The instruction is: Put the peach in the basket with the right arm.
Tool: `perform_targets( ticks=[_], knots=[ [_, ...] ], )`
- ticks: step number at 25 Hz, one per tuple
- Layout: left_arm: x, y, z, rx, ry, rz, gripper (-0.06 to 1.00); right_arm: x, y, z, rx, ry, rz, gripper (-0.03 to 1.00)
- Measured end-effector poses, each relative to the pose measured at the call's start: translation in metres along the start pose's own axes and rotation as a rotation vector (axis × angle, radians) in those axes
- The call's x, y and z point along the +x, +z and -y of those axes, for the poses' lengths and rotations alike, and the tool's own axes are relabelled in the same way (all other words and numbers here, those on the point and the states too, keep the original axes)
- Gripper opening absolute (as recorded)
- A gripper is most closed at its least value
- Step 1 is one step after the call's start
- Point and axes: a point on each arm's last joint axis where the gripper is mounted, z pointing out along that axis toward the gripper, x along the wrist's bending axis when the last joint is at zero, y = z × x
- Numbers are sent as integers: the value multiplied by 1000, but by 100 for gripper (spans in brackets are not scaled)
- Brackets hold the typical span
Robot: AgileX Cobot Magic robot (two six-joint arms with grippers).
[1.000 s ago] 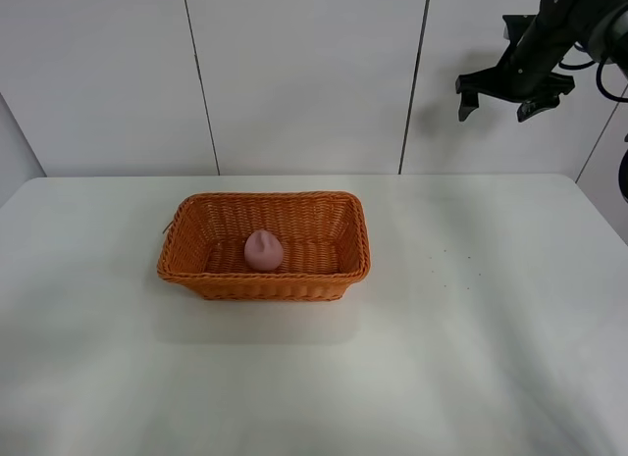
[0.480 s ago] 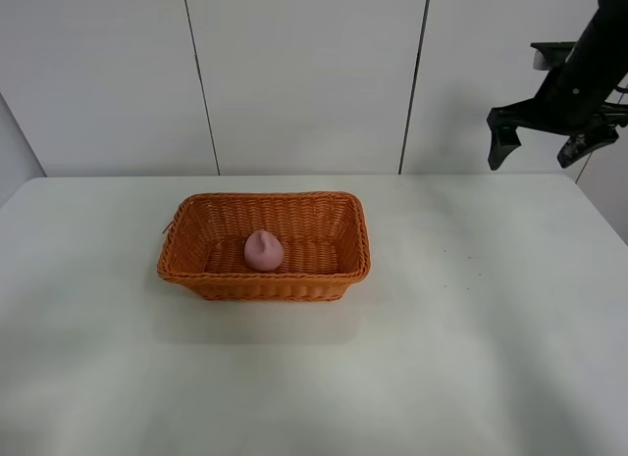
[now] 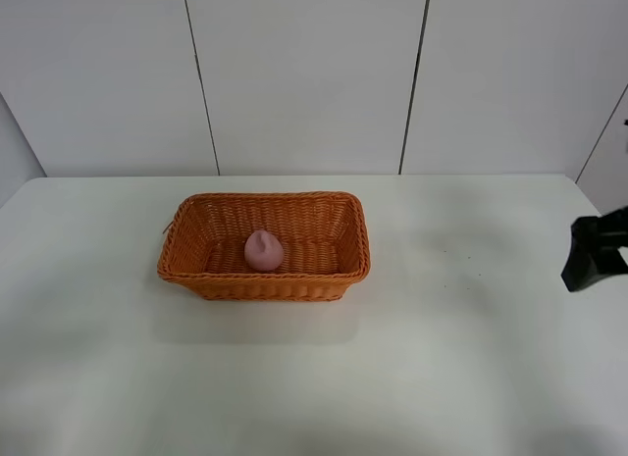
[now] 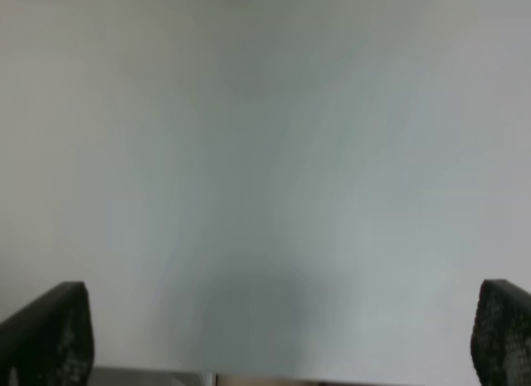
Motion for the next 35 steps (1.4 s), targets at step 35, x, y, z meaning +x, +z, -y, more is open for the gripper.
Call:
perform_targets(
  ticks=[35],
  knots=[
    [0,0,0,0,0,0,99,2,-31,195,-895,-14,16,70]
  ],
)
